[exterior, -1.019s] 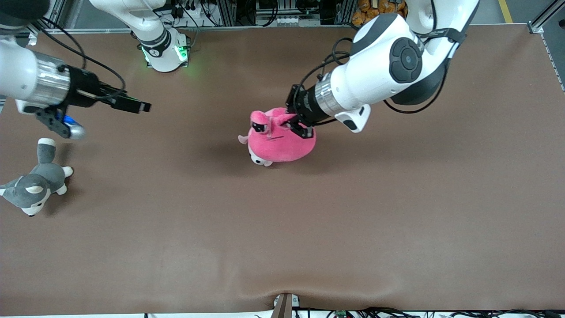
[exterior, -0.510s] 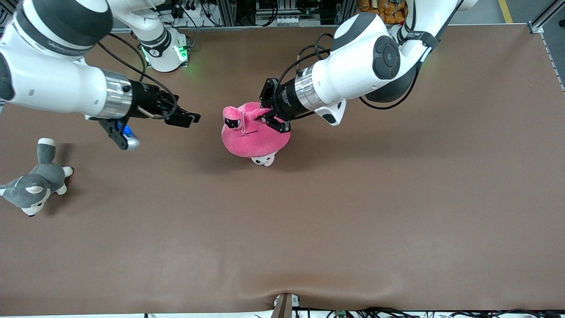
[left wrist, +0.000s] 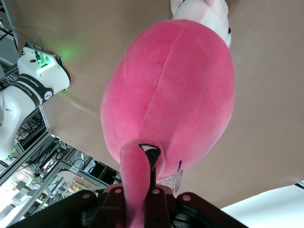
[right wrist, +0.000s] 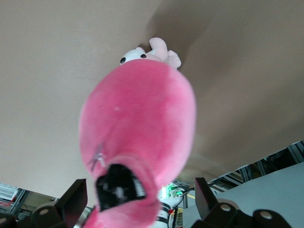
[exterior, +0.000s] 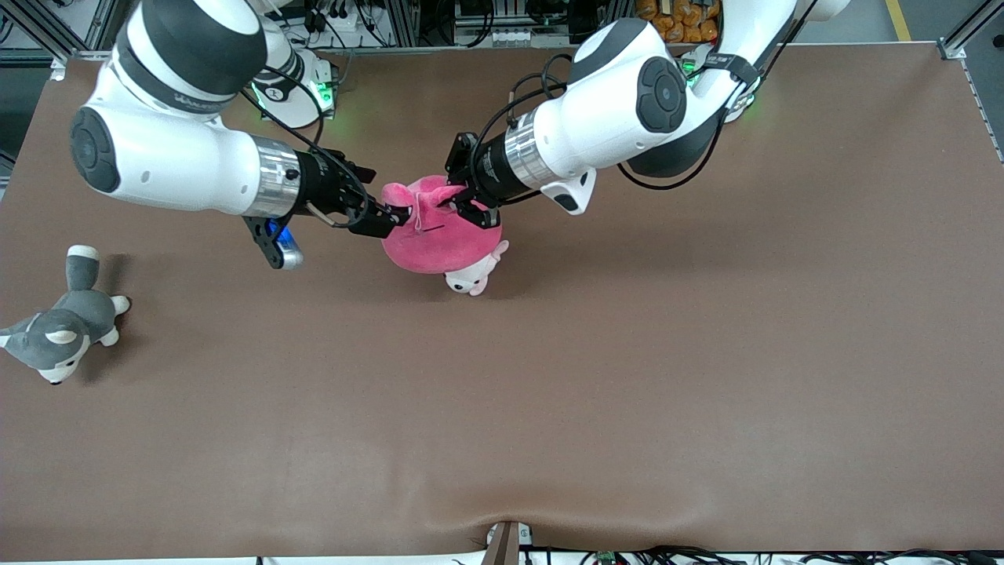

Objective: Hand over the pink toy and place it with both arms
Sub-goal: 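Grasp the pink toy's neck with the right gripper beside the left gripper, then carry the pink toy with the right gripper while the left gripper withdraws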

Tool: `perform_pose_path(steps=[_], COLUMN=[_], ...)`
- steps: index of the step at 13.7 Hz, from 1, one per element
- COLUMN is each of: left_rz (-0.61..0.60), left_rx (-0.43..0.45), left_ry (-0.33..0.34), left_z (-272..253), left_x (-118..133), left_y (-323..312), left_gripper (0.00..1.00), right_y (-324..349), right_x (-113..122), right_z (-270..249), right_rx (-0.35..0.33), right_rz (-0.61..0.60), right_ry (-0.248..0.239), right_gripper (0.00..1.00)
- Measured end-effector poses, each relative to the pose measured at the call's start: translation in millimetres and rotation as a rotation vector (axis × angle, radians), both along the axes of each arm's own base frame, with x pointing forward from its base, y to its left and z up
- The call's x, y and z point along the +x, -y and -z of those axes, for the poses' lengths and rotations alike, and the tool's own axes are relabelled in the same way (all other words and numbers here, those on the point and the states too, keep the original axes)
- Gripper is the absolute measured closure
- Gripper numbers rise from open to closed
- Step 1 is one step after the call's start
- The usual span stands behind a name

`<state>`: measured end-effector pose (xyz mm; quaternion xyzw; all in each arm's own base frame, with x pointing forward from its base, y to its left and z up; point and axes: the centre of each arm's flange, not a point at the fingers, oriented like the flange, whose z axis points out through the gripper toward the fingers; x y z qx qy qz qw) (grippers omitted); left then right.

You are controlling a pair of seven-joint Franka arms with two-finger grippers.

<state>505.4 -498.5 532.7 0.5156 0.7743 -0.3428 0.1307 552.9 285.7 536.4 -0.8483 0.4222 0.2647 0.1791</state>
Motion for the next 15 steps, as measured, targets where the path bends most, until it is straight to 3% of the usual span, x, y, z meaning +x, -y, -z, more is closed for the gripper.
perform_pose_path(steps=[3,10,13,15], left_rz=[0.004,-0.008,-0.023,-0.029], left_rx=[-0.001,-0.005,-0.012,-0.005], left_ry=[0.000,0.008,0.018,0.050], left_z=[0.8,-1.8,-7.6,-14.8], left_x=[-2.5,2.3,9.8,16.4], left_y=[3.3,-0.4,-6.8,-14.0], left_gripper=[0.89,0.89,0.89,0.76], right_y=[-13.1,-6.9,7.5,18.9], right_x=[-1.9,1.9,9.6,13.6], right_z=[3.1,3.4,2.0,-1.0], right_rx=[-0.002,-0.005,-0.005,-0.006], right_rz=[0.014,0.030,0.056,0.062], right_ry=[0.000,0.001,0.004,0.006], right_gripper=[0.00,0.75,0.84,0.87])
